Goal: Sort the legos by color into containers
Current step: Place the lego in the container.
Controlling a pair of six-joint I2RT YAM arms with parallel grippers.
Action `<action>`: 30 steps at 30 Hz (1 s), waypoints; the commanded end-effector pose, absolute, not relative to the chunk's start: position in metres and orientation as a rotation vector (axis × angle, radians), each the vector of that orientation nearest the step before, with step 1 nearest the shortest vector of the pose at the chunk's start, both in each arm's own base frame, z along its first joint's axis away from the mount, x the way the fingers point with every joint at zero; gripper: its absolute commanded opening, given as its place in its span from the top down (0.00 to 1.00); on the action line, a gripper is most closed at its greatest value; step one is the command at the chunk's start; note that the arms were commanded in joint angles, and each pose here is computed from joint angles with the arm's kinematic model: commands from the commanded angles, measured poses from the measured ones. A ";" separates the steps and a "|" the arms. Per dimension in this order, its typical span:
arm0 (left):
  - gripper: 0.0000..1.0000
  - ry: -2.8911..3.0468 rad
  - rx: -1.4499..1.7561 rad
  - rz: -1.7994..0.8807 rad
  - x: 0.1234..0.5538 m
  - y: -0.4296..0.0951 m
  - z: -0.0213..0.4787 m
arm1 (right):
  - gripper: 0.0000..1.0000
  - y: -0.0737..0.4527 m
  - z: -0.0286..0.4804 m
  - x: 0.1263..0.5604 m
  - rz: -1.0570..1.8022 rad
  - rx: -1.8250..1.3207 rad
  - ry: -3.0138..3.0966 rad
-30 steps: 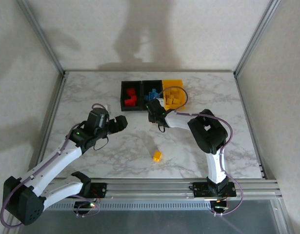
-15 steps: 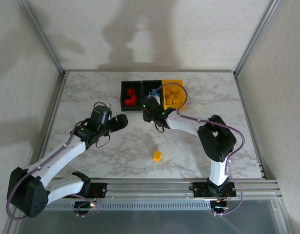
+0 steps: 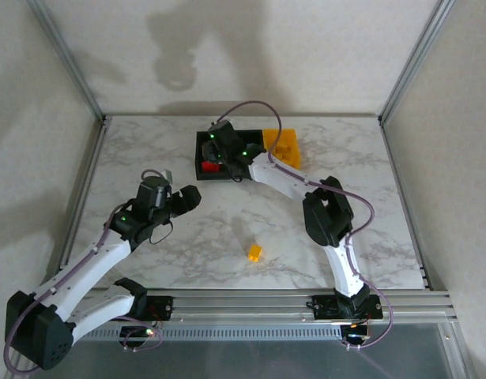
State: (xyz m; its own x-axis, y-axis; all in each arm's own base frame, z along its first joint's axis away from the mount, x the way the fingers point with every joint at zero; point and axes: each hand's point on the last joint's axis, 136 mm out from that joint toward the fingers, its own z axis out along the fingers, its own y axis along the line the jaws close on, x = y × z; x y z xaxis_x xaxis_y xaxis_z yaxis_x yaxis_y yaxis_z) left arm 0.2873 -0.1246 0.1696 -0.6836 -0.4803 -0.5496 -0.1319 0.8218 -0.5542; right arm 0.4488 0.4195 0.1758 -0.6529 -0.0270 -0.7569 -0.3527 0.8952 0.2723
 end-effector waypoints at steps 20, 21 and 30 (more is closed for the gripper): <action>0.20 2.325 -0.540 -0.577 0.270 -0.104 0.146 | 0.35 0.431 0.163 0.511 0.534 -0.247 2.250; 0.20 2.322 -0.539 -0.583 0.271 -0.105 0.147 | 0.35 0.428 0.170 0.508 0.528 -0.251 2.244; 0.19 2.338 -0.466 -0.693 0.273 -0.123 0.147 | 0.34 0.361 0.200 0.423 0.521 -0.215 2.305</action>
